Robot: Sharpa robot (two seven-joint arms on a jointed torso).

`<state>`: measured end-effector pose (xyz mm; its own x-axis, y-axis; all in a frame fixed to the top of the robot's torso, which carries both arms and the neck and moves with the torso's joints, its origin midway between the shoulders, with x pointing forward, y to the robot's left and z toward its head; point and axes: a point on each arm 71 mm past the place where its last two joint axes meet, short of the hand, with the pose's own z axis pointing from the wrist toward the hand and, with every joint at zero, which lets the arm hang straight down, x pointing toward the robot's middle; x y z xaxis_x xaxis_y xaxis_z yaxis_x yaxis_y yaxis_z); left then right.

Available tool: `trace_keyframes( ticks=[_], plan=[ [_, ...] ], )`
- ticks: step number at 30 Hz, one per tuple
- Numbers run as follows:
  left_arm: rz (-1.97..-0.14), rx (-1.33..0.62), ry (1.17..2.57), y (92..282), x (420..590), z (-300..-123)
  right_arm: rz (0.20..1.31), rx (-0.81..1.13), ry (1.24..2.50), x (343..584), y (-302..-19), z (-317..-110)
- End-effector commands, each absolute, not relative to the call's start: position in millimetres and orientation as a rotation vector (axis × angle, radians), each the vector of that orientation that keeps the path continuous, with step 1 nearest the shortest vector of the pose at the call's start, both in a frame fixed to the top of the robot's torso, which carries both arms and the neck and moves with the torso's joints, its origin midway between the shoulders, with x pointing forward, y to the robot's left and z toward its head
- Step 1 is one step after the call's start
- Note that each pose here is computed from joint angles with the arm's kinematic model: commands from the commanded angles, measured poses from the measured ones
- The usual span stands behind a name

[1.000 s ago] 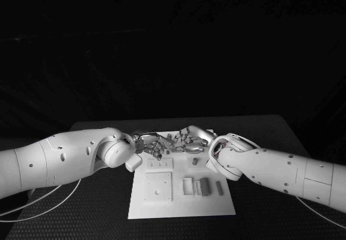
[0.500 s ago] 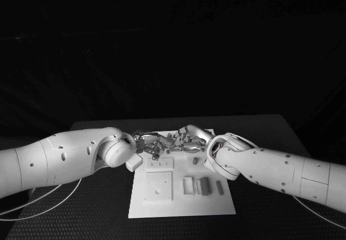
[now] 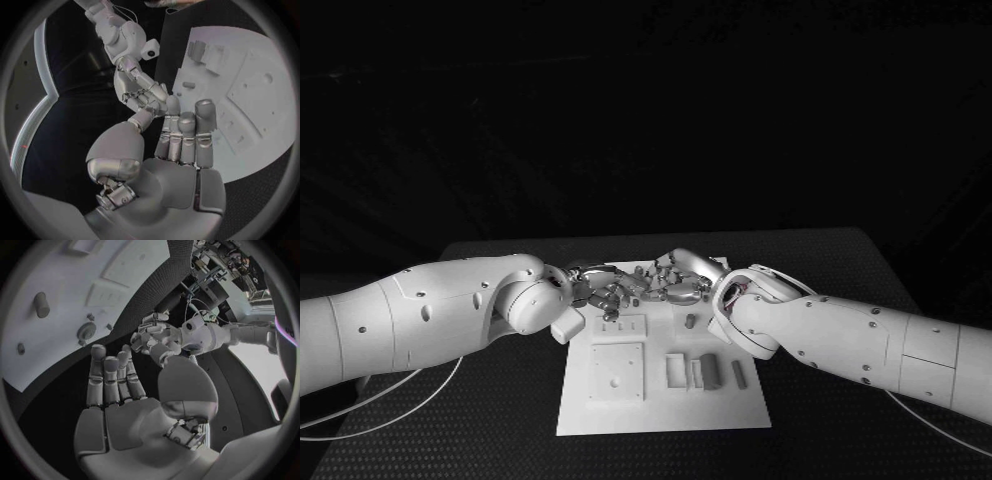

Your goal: Assemble the parts on the task board

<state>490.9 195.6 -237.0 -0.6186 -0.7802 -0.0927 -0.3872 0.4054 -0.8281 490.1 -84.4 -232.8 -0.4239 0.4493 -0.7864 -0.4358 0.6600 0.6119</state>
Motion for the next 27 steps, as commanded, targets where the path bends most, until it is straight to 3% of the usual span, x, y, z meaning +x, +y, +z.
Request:
trace_keyframes(
  ticks=[1, 27],
  plan=[
    [-1.161, -0.962, 2.238, 188.4, 486.7, -236.2, 0.967, -0.015, 1.736, 491.2, -87.4, -232.7],
    [-1.142, -0.906, 2.293, 190.5, 486.1, -238.1, 1.026, -0.052, 1.768, 490.4, -92.0, -235.6]
  ],
)
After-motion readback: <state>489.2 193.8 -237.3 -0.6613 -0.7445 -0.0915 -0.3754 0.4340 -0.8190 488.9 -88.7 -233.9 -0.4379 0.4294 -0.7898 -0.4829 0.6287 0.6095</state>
